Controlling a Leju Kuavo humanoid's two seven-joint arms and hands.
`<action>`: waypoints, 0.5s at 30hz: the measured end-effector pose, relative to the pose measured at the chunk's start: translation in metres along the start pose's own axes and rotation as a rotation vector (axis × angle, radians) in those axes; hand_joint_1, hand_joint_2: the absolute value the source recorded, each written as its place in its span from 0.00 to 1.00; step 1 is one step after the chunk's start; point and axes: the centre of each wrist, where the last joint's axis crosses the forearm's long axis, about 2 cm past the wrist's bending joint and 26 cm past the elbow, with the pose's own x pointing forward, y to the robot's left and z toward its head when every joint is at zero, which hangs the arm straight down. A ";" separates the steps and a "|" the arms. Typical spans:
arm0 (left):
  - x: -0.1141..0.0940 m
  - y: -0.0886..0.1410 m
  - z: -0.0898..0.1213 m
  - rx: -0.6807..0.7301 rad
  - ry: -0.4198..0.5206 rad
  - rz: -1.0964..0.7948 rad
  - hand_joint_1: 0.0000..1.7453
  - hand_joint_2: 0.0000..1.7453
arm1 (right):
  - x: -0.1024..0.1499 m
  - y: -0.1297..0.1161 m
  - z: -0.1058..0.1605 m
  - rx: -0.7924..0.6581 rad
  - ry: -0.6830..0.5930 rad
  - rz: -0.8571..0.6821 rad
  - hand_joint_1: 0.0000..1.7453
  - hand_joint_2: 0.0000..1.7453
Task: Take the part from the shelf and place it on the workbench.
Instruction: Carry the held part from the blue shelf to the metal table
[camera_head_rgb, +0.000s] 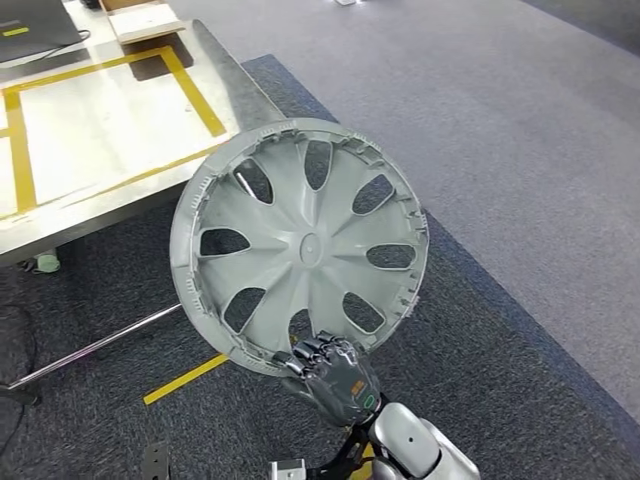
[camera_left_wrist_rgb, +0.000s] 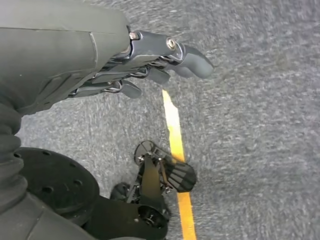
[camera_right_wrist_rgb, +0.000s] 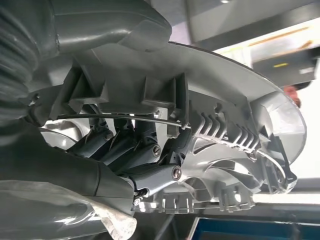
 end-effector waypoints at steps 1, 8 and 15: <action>-0.001 -0.001 0.001 0.005 0.001 -0.005 0.00 1.00 | -0.003 0.000 -0.003 -0.001 -0.007 0.000 1.00 1.00; -0.009 0.006 0.002 0.044 0.019 -0.009 0.00 1.00 | -0.013 0.000 -0.030 0.005 -0.045 0.000 1.00 1.00; -0.015 0.016 0.002 0.058 0.036 -0.071 0.00 1.00 | -0.009 0.004 -0.049 0.006 -0.060 -0.026 1.00 1.00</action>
